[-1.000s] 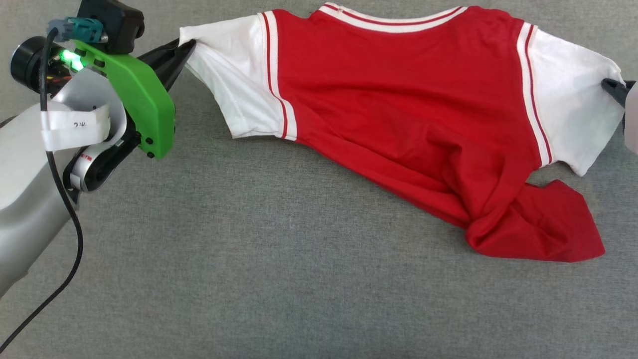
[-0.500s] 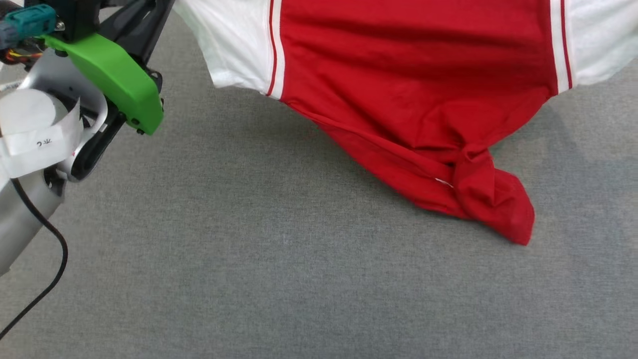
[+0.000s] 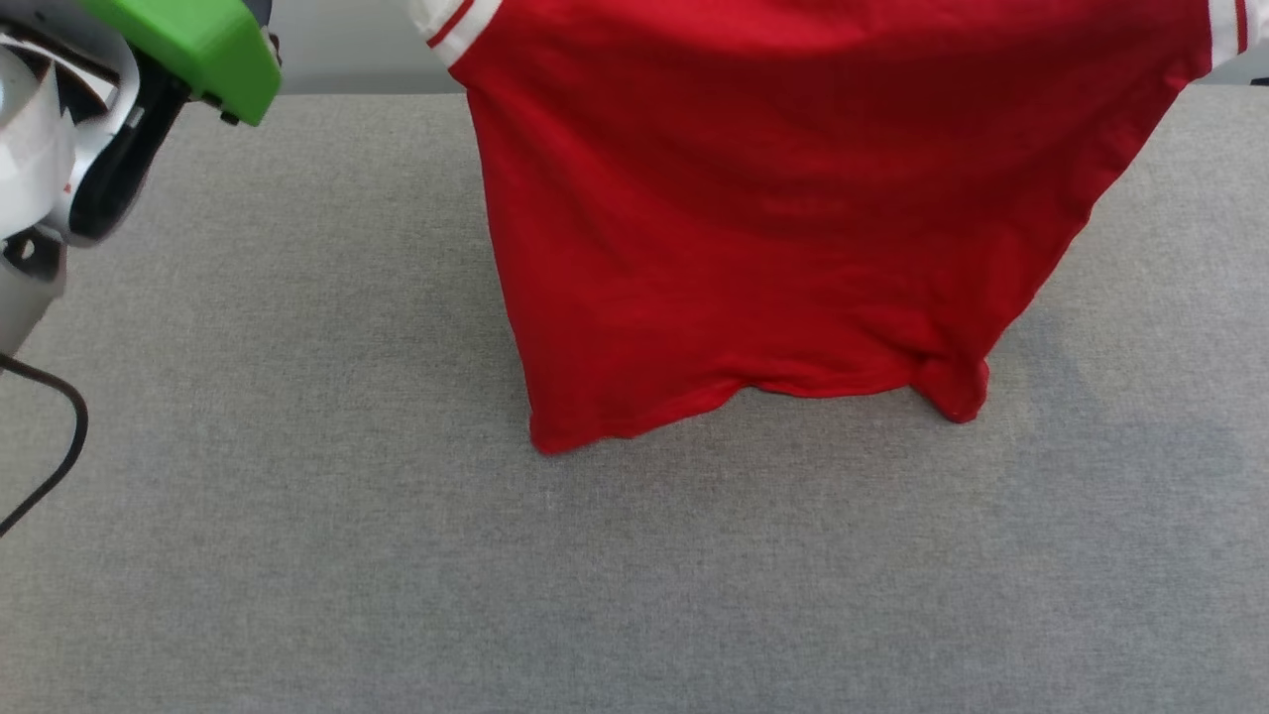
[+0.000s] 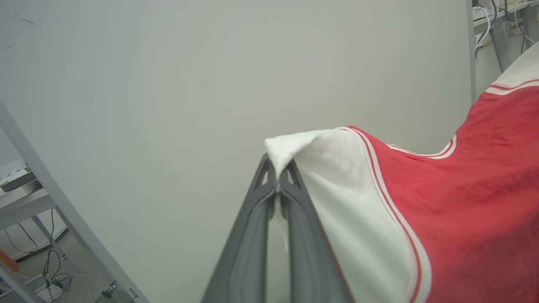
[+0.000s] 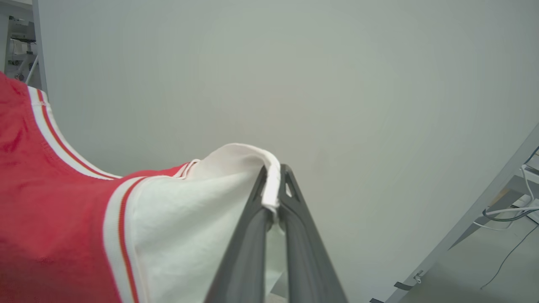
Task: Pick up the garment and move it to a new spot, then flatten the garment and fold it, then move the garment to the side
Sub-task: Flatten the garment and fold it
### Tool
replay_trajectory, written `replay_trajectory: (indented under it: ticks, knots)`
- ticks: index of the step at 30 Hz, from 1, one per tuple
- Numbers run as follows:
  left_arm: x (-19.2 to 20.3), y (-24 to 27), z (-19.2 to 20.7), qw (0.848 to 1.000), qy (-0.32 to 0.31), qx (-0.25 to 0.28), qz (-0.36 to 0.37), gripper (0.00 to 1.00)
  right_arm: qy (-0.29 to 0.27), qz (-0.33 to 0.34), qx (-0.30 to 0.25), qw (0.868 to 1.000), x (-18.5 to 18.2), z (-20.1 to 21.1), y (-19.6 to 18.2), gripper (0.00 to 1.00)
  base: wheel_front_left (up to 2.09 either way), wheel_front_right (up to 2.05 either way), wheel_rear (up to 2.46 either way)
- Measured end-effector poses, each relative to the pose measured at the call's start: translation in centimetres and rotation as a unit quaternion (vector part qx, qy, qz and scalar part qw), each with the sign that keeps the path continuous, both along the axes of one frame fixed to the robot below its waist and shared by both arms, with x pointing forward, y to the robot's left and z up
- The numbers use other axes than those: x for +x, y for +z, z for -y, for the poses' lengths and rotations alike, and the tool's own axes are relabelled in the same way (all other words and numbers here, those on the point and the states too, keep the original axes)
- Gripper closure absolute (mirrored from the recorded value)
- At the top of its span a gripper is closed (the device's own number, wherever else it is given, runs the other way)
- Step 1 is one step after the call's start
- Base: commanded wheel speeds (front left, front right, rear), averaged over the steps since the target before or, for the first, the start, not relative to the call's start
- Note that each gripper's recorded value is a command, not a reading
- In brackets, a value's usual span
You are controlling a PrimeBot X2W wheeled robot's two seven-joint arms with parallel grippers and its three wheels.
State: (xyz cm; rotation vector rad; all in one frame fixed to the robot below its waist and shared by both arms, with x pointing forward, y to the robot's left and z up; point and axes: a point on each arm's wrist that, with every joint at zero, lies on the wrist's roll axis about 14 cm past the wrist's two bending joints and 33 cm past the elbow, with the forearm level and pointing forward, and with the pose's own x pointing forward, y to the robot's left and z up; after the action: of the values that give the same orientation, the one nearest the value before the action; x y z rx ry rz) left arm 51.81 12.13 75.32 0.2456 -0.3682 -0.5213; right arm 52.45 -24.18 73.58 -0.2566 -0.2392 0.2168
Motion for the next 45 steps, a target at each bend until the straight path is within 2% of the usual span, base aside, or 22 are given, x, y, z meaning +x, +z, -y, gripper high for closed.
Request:
replay_trajectory:
  ticks: [8,20,28,35,36,45]
  knots:
    - [2.6,2.8,1.5,0.999,-0.011,0.003,0.033,1.00,-0.010,0.014,-0.012,1.000,2.1,-0.8,1.7,1.00,0.00,0.00,0.00]
    - [9.9,7.4,1.3,0.994,0.014,-0.008,0.113,1.00,-0.049,0.075,-0.030,0.996,9.9,-1.0,5.9,1.00,0.00,0.00,0.00]
    - [14.5,6.2,1.1,0.993,0.018,-0.023,0.113,1.00,-0.060,0.098,-0.035,0.993,14.1,-1.3,6.4,1.00,0.00,0.00,0.00]
    - [18.0,0.6,0.5,0.997,0.025,-0.036,0.065,1.00,-0.046,0.057,-0.026,0.997,17.3,-2.2,0.7,1.00,0.00,0.00,0.00]
    - [18.9,-5.1,0.1,0.999,0.029,-0.038,0.012,1.00,-0.029,0.020,-0.006,0.999,17.8,-2.8,-4.2,1.00,0.00,0.00,0.00]
    - [16.4,-12.5,-2.2,0.995,0.045,-0.059,-0.073,1.00,0.007,-0.058,0.020,0.998,14.6,-4.5,-12.9,1.00,0.00,0.00,0.00]
